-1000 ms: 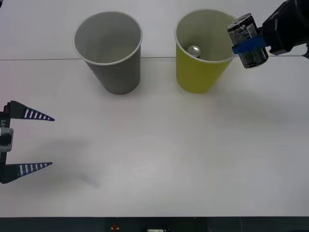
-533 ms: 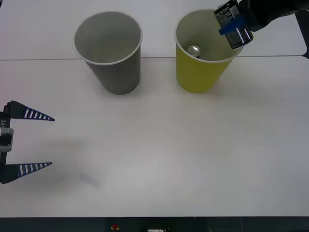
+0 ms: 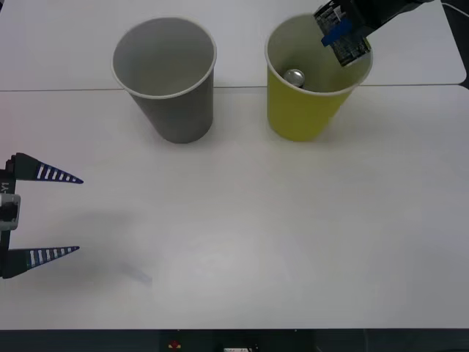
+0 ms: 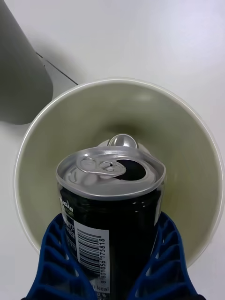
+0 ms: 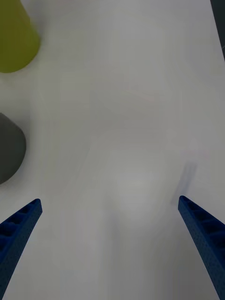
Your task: Put the can into the green bin and the plastic bottle into the gray bin
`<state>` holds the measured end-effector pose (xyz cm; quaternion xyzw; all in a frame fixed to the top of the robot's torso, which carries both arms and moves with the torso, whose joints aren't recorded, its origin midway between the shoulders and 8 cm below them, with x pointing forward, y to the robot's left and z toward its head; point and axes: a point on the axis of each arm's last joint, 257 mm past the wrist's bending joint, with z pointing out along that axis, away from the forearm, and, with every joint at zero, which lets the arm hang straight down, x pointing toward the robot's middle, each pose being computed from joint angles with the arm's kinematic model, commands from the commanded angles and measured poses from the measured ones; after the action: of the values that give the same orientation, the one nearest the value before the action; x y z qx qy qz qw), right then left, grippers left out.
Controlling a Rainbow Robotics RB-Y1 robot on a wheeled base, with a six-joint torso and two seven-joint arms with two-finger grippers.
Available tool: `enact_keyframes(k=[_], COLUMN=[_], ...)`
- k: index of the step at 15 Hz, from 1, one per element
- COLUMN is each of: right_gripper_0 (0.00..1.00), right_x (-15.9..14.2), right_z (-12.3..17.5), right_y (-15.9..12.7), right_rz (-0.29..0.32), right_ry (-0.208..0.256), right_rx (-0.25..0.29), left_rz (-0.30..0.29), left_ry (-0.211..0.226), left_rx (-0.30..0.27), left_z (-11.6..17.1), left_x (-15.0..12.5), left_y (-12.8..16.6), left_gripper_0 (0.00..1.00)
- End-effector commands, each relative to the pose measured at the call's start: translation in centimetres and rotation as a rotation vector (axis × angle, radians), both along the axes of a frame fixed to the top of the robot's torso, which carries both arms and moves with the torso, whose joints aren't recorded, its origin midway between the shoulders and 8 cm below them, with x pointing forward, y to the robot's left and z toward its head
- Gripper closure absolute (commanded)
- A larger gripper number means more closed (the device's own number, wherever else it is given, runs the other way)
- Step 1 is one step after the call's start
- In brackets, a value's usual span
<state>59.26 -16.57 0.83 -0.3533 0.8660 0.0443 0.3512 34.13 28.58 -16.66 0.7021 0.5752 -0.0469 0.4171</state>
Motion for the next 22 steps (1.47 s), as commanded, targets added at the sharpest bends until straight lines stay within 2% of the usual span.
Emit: enact_keyframes(k=[1, 2, 3, 4, 9, 11, 13, 16, 17, 19, 20, 22], right_gripper_0=[0.82, 0.36, 0.08, 0.00, 0.00, 0.00, 0.00, 0.00, 0.00, 0.00, 0.00, 0.00], right_x=[0.0, 0.0, 0.0, 0.0, -0.3, -0.6, -1.6, -3.8, -4.6, -6.8, -7.8, -9.9], right_z=[-0.1, -0.1, 0.0, -0.1, -0.1, 0.6, 1.3, 1.8, 1.7, 2.0, 1.8, 1.1], right_y=[0.0, 0.0, -0.1, 0.0, 0.4, 0.3, 0.4, 0.1, 0.0, -0.3, -0.5, -0.7], right_rz=[0.026, 0.043, 0.062, 0.085, 0.097, 0.107, 0.139, 0.205, 0.239, 0.309, 0.336, 0.382], right_ry=[-0.011, -0.019, -0.028, -0.035, -0.027, -0.040, -0.033, -0.055, -0.063, -0.070, -0.071, -0.091], right_rx=[-0.024, -0.039, -0.052, -0.067, -0.050, -0.048, -0.013, 0.079, 0.094, 0.158, 0.174, 0.170], left_rz=[0.000, 0.000, 0.000, 0.000, 0.000, 0.000, 0.000, 0.000, 0.000, 0.000, 0.000, 0.000], left_ry=[0.000, 0.000, 0.000, 0.000, 0.000, 0.000, 0.000, 0.000, 0.000, 0.000, 0.000, 0.000], left_rx=[0.000, 0.000, 0.000, 0.000, 0.000, 0.000, 0.000, 0.000, 0.000, 0.000, 0.000, 0.000], left_z=[0.0, 0.0, 0.0, 0.0, 0.0, 0.0, 0.0, 0.0, 0.0, 0.0, 0.0, 0.0], left_x=[0.0, 0.0, 0.0, 0.0, 0.0, 0.0, 0.0, 0.0, 0.0, 0.0, 0.0, 0.0], left_y=[0.0, 0.0, 0.0, 0.0, 0.0, 0.0, 0.0, 0.0, 0.0, 0.0, 0.0, 0.0], left_gripper_0=[0.00, 0.00, 0.00, 0.00, 0.00, 0.00, 0.00, 0.00, 0.00, 0.00, 0.00, 0.00])
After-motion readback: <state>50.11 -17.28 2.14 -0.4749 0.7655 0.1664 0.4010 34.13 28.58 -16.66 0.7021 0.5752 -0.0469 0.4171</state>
